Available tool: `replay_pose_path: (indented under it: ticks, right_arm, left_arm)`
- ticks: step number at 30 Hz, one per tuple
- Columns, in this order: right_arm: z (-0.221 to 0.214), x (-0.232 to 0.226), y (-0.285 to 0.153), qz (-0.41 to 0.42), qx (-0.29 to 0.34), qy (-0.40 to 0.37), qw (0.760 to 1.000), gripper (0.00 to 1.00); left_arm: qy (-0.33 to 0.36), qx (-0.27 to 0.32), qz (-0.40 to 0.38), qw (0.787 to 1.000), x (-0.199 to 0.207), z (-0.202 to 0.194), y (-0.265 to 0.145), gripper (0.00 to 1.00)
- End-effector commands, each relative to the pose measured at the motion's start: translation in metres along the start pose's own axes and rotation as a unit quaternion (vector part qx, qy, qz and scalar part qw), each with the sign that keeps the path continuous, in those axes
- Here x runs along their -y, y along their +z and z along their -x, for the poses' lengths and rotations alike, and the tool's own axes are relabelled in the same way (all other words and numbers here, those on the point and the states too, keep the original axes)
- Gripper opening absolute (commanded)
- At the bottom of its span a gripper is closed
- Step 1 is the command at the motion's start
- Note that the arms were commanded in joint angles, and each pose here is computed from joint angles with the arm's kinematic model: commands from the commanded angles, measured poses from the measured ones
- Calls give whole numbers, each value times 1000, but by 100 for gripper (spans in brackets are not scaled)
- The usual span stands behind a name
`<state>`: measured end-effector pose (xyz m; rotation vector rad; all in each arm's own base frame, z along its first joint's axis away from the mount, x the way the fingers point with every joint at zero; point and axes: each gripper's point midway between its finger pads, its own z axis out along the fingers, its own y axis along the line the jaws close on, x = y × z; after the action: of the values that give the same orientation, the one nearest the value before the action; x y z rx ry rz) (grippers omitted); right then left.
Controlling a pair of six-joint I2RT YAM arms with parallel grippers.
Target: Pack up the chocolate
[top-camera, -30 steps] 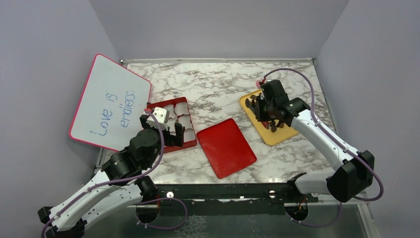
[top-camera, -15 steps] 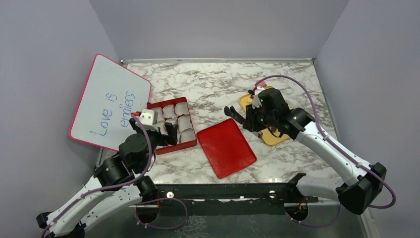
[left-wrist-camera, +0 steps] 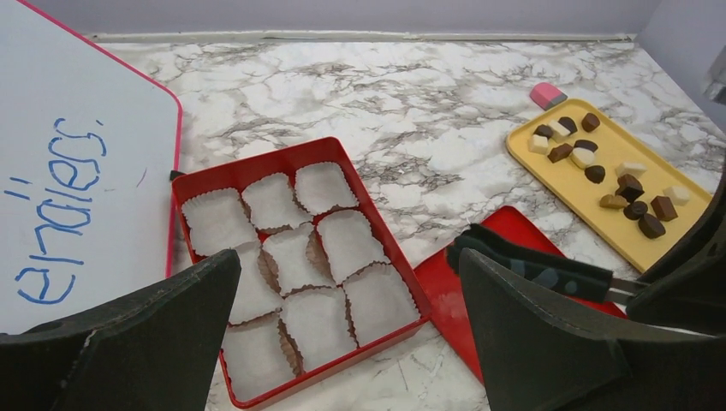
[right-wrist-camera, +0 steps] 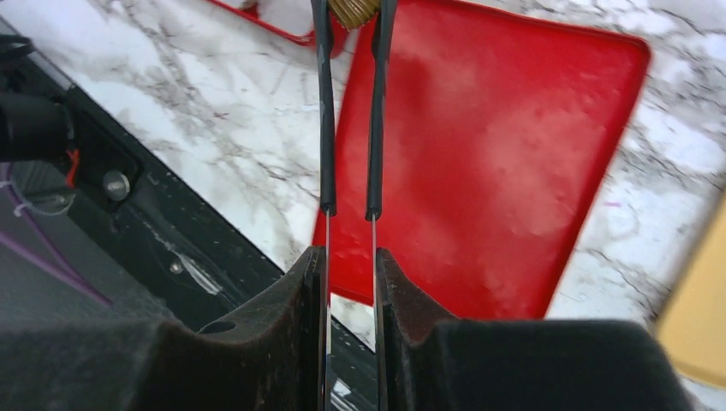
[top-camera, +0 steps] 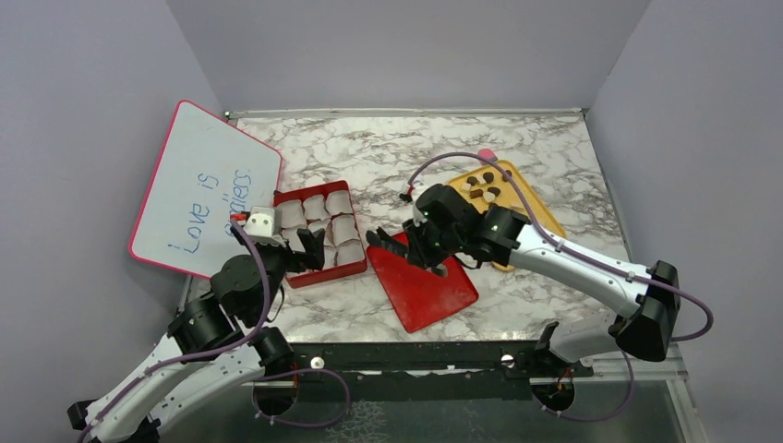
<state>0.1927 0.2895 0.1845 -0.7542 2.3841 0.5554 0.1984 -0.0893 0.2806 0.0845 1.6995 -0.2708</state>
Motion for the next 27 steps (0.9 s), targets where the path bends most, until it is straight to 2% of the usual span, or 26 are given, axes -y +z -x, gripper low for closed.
replay_pose_path:
  ticks: [1, 13, 27]
  right_arm:
    - [28, -32, 6, 6, 39, -19, 999, 26]
    - [18, -50, 41, 6, 7, -48, 999, 26]
    - [22, -53, 46, -2, 15, -63, 998, 28]
  left_arm:
    - [-20, 21, 14, 999, -9, 7, -4, 99]
    - [-49, 48, 25, 997, -20, 16, -12, 99]
    - [-40, 42, 27, 998, -19, 14, -9, 99]
